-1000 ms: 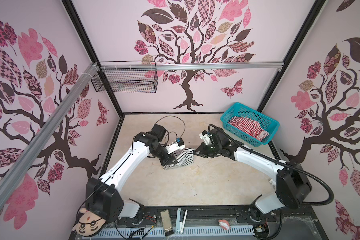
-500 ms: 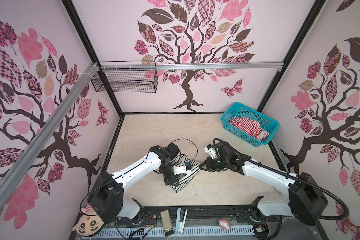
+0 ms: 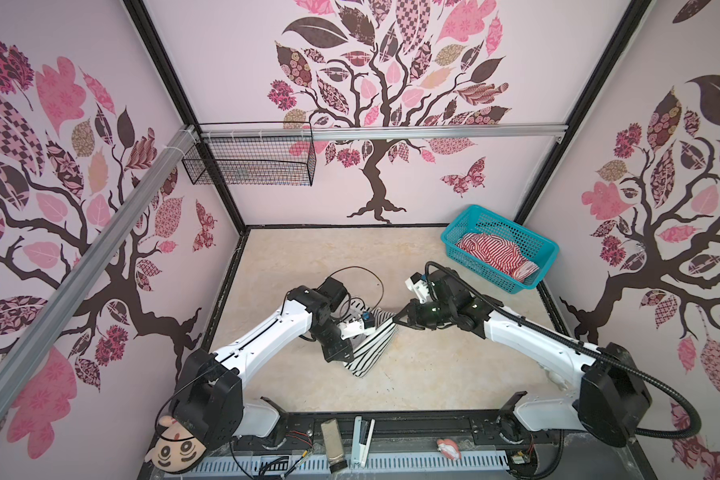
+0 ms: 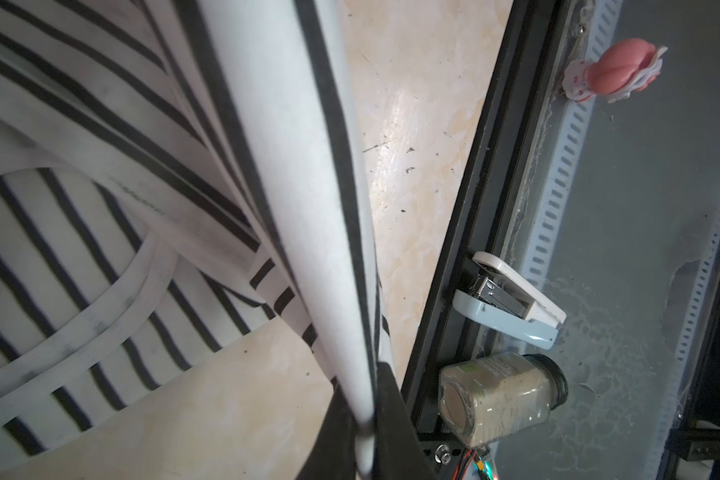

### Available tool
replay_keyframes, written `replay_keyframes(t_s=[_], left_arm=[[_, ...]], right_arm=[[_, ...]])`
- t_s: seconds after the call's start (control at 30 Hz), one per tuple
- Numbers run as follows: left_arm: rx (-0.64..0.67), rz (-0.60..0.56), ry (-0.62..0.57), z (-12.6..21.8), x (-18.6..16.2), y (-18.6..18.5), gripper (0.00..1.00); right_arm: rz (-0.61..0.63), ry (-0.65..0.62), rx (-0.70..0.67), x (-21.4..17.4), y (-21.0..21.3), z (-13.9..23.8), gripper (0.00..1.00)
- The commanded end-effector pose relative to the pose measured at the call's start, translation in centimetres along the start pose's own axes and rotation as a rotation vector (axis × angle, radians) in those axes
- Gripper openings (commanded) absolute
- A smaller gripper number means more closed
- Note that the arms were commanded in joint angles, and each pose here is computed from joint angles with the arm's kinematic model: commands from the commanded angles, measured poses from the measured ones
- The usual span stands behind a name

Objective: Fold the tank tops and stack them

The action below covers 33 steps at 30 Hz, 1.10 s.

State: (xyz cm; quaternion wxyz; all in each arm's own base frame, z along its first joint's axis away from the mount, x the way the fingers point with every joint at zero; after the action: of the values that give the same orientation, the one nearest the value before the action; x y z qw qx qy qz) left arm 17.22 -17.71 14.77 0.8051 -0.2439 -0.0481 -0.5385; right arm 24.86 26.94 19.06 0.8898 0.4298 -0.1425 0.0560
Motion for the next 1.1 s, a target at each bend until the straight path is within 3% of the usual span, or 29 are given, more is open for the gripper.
replay_keyframes(t_s=[0.0,0.27,0.5,0.67,0.8,1.07], left_arm=[[0.026,-0.007,-0.026,2.0,-0.3,1.2,0.10],[0.076,0.099,-0.096,3.6,-1.5,8.4,0.09],[0.170,0.312,-0.233,5.4,-2.7,18.9,0.09],[0.312,0.361,-0.206,4.4,-3.7,24.5,0.16],[0.400,0.391,-0.218,4.5,-3.2,28.4,0.20],[0.411,0.345,-0.352,6.8,-0.2,28.7,0.21]], right_arm=[[0.021,-0.026,-0.012,2.8,0.9,-0.9,0.00],[0.022,0.028,0.002,7.6,1.8,-6.4,0.00],[-0.009,0.065,-0.004,11.6,1.1,-12.0,0.00],[-0.046,0.089,-0.031,13.0,-1.1,-16.1,0.00],[-0.064,0.072,-0.131,13.9,-3.9,-17.7,0.00],[-0.090,0.038,-0.175,13.9,-6.2,-16.6,0.00]])
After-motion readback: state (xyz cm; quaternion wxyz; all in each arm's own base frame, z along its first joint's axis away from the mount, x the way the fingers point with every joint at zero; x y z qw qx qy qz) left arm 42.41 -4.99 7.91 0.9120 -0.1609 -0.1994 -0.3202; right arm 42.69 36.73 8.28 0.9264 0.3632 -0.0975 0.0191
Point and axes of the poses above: each gripper's point midway between its finger pads, its own z axis back along the fingers, its own y axis along the line the jaws close on, x = y × z, the point moved 3 cm from there along z, back along the fingers, and after that the axes turned 1 degree about z, right-handed, at the moved point
